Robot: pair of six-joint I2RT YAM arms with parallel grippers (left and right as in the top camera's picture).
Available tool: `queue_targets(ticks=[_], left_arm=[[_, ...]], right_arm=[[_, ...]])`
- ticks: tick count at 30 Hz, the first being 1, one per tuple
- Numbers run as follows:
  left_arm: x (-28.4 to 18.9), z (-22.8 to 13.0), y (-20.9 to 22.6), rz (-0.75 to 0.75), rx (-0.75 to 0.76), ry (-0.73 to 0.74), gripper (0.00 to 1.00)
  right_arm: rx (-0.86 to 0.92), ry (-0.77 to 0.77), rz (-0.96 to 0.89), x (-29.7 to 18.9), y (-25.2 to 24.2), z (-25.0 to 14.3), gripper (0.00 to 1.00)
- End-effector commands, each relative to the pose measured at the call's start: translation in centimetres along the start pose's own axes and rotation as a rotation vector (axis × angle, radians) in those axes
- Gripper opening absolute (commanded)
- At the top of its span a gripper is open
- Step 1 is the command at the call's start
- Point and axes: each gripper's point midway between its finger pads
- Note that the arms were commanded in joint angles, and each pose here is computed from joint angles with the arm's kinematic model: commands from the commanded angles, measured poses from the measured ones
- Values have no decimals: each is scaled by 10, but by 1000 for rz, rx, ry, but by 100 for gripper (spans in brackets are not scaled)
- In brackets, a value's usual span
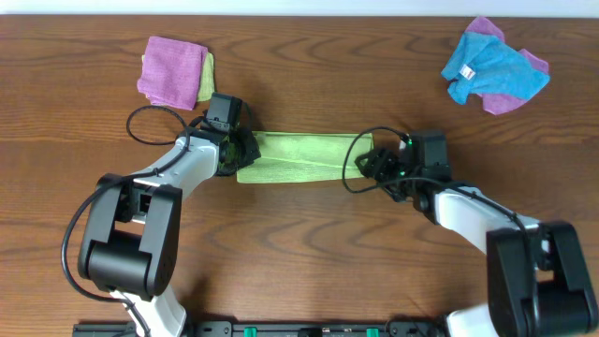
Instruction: Fold the cloth
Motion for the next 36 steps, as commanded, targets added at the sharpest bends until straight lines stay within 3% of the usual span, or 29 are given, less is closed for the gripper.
queue_targets(ticks=[1, 4, 10, 11, 22, 36], left_arm=[[5, -2, -3, -7, 9, 20, 6], [5, -4, -3, -10, 9, 26, 6], [4, -8, -3, -11, 6, 43, 6], [4, -8, -4, -17, 6, 48, 6], [4, -13, -6, -30, 3, 70, 6], [4, -14, -8, -43, 2, 75, 6]], right_arm=[[30, 36, -74, 21, -24, -17, 68], [2, 10, -56, 29, -20, -13, 57], [-136, -86, 6, 30, -1, 7, 5], [-144, -100, 25, 28, 5, 10, 1], [-349, -200, 240, -14, 83, 16, 1], [-515, -154, 345, -16, 142, -40, 1]])
Point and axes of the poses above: each gripper's point midway between its finger pads, its own x axis out along the fingers, its own y axis along the line the jaws close on, z = x × y, and after that the axes turned 8 degrees about x, right-handed
